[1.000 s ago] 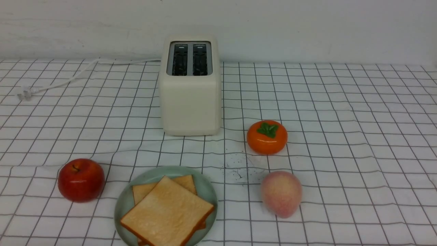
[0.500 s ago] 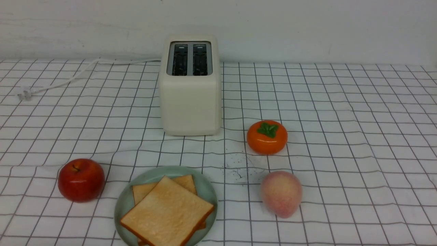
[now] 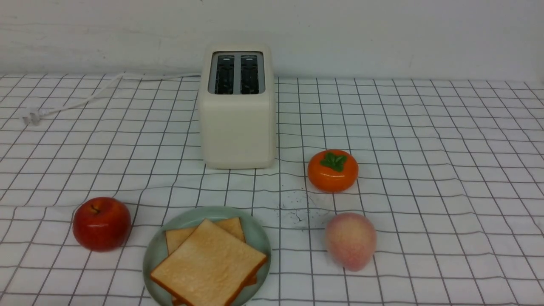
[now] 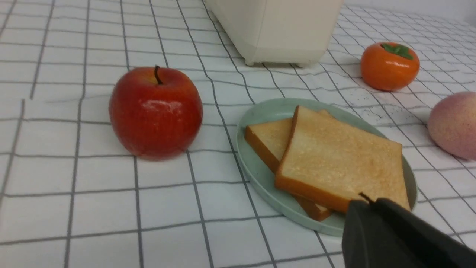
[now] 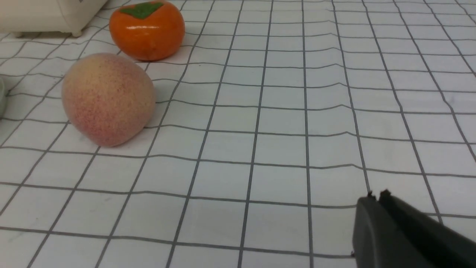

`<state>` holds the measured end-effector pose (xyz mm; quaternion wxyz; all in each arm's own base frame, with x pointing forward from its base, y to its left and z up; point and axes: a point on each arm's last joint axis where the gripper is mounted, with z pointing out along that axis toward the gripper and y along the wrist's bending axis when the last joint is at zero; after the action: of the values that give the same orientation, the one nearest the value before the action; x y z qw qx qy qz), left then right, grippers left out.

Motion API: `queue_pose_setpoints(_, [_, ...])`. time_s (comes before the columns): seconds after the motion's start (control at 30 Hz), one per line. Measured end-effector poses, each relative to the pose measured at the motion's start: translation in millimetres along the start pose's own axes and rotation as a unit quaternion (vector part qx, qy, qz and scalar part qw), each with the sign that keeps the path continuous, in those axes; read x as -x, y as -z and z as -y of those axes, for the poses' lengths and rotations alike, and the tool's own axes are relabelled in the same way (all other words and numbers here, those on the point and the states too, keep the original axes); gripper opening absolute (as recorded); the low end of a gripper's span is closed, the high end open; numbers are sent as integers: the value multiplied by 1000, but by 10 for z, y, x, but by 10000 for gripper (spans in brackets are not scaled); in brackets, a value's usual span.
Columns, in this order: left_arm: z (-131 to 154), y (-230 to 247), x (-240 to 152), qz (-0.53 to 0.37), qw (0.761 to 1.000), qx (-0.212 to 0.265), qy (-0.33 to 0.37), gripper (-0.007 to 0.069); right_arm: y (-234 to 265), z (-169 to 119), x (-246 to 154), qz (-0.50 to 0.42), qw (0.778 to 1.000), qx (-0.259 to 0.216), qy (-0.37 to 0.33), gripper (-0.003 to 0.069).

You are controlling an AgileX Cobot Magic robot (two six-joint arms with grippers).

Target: Take toasted bread from bread machine on white checkered table place on plate.

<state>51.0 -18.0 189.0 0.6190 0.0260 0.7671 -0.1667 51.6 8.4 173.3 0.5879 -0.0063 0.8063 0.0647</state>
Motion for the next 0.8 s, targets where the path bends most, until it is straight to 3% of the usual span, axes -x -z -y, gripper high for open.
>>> queue_pose_setpoints(0.17, [-73, -10, -15, 13, 998, 58, 16, -13, 0, 0, 0, 0, 1000, 0, 0, 3])
queue_pose_setpoints(0.27, [-99, -19, -121, -25, 996, 77, 34, -13, 0, -2, -2, -1, 1000, 1, -2, 7])
queue_pose_setpoints(0.8, [-94, -21, -176, -48, 995, 74, 47, -13, 0, -2, -2, -1, 1000, 1, -2, 22])
